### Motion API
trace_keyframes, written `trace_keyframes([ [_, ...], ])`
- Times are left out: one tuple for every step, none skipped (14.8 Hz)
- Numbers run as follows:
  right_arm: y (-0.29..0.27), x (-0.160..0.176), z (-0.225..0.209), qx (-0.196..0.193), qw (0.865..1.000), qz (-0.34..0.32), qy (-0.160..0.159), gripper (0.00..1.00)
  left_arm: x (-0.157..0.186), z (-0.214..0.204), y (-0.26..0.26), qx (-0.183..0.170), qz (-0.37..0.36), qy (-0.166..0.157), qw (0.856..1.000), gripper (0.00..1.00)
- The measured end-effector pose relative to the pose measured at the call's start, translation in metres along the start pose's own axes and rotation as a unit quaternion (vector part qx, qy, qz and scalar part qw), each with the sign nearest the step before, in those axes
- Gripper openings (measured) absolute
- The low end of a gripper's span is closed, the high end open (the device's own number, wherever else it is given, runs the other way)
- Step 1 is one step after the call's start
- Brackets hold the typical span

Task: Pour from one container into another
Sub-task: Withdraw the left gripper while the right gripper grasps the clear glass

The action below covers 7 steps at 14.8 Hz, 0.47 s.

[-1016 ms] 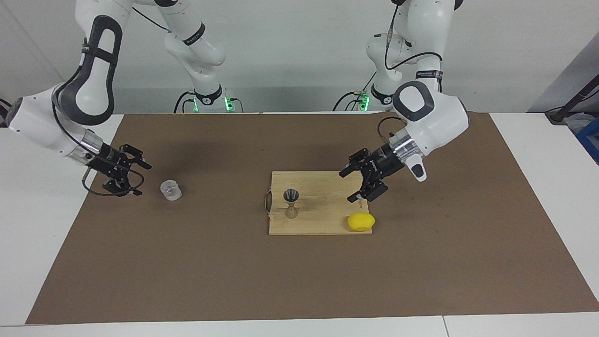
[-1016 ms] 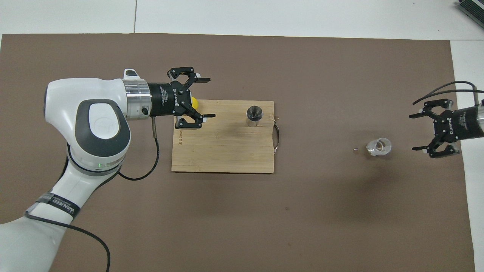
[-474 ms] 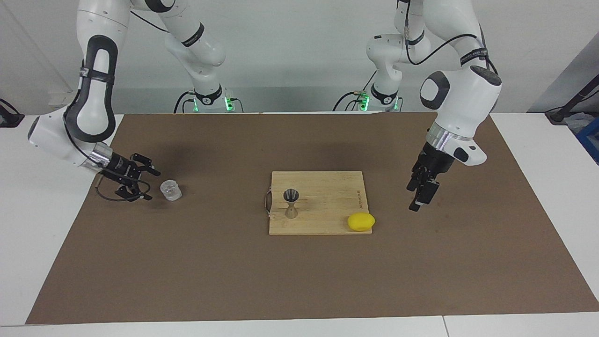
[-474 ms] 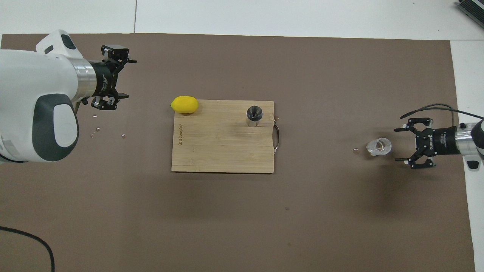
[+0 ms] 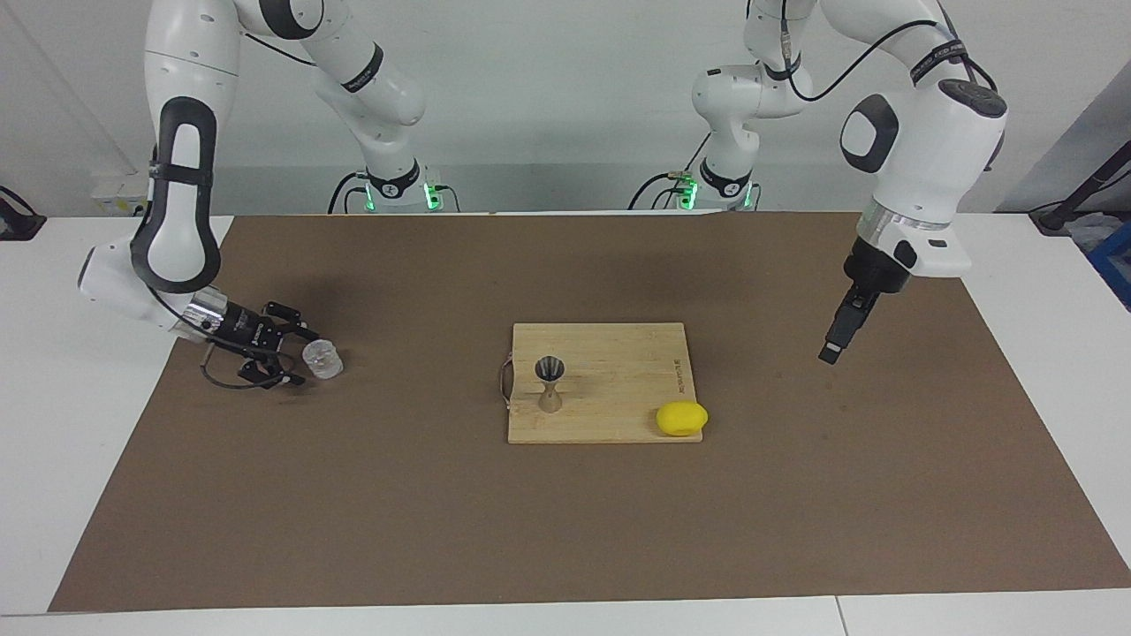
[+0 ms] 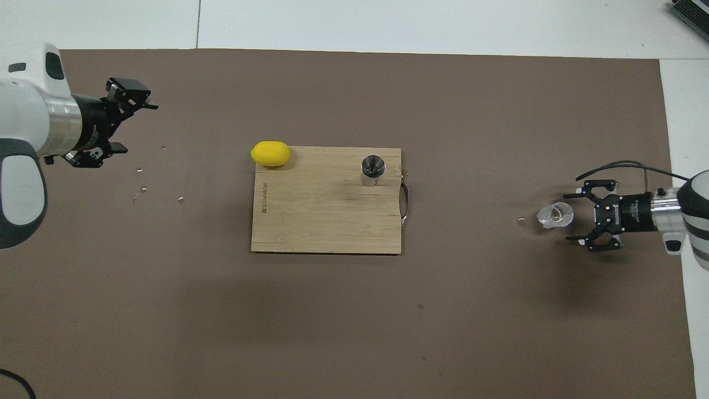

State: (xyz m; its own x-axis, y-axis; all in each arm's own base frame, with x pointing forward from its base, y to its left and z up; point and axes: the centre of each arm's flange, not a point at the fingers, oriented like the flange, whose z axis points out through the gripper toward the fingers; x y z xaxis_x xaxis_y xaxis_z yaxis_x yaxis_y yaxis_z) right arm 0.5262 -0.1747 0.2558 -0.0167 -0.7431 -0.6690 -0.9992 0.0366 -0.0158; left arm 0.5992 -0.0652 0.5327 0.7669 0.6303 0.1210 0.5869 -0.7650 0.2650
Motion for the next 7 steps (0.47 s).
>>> trace_keyframes([
  [0.002,0.0,0.003,0.002,1.0,-0.002,-0.005,1.0,0.0,-0.006,-0.006,0.008,0.04,-0.008,0.999,1.0],
  [0.003,0.0,0.005,0.002,1.0,-0.003,-0.008,1.0,0.0,-0.011,-0.013,0.016,0.086,-0.017,0.996,1.0],
  [0.004,0.0,0.006,0.001,1.0,-0.002,-0.009,1.0,0.0,-0.015,-0.02,0.024,0.136,-0.028,0.99,1.0],
  [0.004,0.001,0.007,0.001,1.0,-0.002,-0.009,1.0,-0.001,-0.018,-0.026,0.031,0.187,-0.044,0.981,1.0],
  [0.004,0.001,0.008,0.001,1.0,-0.001,-0.008,1.0,-0.003,-0.02,-0.032,0.038,0.234,-0.06,0.97,1.0],
  [0.005,0.001,0.009,0.002,1.0,-0.001,-0.006,1.0,-0.006,-0.022,-0.036,0.049,0.273,-0.073,0.958,1.0],
  [0.005,0.001,0.01,0.002,1.0,-0.001,-0.006,1.0,-0.007,-0.027,-0.038,0.064,0.299,-0.082,0.949,1.0],
])
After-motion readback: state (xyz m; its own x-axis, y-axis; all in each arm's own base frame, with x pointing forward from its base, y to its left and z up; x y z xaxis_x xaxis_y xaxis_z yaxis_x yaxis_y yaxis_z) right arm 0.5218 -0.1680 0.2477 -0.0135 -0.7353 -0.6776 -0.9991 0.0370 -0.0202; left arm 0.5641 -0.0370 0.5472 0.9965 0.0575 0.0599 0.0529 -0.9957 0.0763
